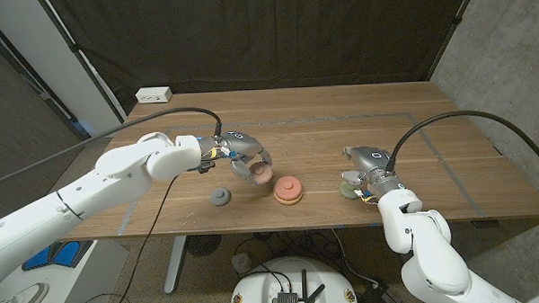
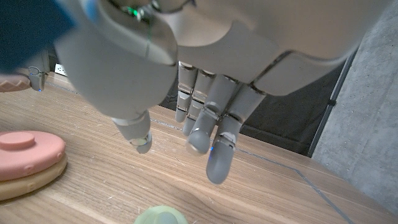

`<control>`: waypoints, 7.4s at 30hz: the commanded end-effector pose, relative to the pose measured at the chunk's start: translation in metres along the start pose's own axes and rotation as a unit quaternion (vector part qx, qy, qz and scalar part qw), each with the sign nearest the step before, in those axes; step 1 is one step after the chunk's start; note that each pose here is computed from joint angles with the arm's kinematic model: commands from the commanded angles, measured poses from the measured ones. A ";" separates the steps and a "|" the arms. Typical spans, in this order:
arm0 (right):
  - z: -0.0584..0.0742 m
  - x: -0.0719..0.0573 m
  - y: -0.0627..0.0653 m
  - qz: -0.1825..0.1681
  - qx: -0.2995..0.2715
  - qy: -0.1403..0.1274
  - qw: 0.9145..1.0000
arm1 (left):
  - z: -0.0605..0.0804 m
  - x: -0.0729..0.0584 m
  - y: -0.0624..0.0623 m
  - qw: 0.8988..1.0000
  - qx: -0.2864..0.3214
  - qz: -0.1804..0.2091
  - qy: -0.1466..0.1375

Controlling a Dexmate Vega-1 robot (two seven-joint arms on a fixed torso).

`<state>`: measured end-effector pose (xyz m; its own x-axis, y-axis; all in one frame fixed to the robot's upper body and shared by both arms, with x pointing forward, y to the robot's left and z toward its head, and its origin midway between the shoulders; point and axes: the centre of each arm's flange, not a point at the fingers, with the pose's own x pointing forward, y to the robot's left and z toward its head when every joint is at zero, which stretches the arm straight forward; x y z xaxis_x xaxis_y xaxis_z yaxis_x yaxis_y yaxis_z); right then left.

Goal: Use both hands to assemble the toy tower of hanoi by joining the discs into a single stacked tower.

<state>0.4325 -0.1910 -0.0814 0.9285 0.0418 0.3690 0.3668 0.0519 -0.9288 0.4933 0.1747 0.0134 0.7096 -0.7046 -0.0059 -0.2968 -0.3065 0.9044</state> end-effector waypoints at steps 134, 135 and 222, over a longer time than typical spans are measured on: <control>-0.014 -0.004 -0.001 0.006 0.016 0.014 1.000 | 0.032 0.081 -0.005 0.992 0.070 -0.073 -0.080; -0.014 -0.004 -0.001 0.006 0.016 0.014 1.000 | 0.032 0.081 -0.005 0.992 0.070 -0.073 -0.080; -0.014 0.006 -0.008 0.002 0.023 -0.023 0.999 | -0.025 -0.012 -0.020 0.990 -0.081 0.052 0.105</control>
<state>0.4373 -0.2050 -0.0745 0.9294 0.0677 0.3628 0.3553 0.1017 -0.9292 0.5135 0.1802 0.0162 0.7890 -0.6128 0.0452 -0.2570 -0.2623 0.9301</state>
